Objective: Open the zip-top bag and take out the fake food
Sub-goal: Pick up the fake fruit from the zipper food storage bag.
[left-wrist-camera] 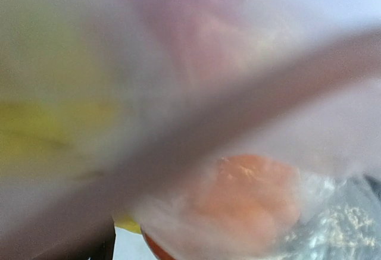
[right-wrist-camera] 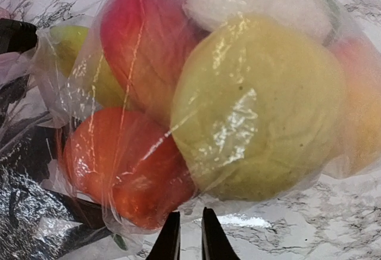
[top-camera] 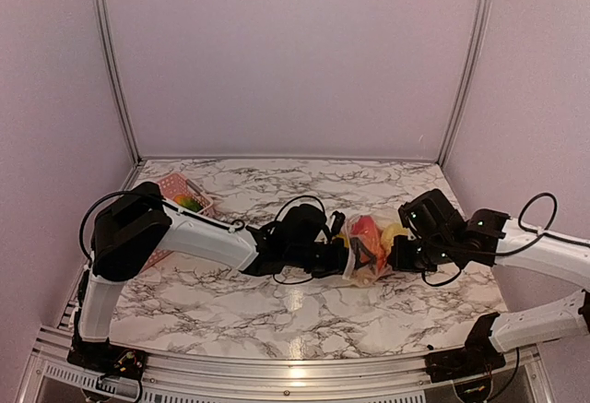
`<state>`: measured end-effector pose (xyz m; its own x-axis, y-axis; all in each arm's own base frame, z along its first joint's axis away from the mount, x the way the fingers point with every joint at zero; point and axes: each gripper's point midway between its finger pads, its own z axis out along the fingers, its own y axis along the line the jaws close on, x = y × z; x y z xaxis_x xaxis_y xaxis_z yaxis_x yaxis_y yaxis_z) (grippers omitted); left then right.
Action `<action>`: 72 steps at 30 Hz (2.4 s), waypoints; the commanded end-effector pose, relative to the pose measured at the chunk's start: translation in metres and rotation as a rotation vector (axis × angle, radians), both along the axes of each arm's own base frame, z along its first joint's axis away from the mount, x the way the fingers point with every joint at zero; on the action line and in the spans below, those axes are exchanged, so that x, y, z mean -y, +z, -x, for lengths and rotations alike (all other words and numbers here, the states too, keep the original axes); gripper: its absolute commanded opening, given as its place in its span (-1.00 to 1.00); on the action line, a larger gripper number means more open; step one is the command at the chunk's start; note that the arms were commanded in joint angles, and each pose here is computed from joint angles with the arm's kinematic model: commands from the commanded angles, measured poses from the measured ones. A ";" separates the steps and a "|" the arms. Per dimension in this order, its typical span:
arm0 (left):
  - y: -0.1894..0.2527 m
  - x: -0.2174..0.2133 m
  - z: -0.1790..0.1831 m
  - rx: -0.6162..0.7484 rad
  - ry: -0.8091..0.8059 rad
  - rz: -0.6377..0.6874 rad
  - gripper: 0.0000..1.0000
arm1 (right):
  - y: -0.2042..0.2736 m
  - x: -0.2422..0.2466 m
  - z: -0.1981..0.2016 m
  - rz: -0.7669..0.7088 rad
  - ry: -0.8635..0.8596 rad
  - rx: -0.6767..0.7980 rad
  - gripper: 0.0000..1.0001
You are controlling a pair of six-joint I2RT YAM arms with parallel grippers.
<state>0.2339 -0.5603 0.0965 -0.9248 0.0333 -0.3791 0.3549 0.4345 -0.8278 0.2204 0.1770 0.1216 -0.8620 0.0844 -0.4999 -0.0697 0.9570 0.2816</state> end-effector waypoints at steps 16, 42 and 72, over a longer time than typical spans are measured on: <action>0.029 0.002 -0.025 0.081 0.021 0.099 0.95 | -0.005 -0.021 -0.014 -0.010 0.022 0.004 -0.47; 0.039 -0.054 -0.024 0.117 0.092 0.025 0.28 | 0.020 -0.007 -0.015 -0.003 -0.027 0.059 -0.74; -0.003 -0.056 0.003 0.155 -0.009 -0.118 0.15 | 0.110 -0.162 -0.052 -0.122 0.253 0.219 -0.45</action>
<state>0.2355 -0.4981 0.0968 -0.8652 0.0577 -0.4981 0.4489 0.5316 -0.7182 0.2757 0.3111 0.2203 -0.7602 -0.0123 -0.6496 -0.3122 0.8837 0.3486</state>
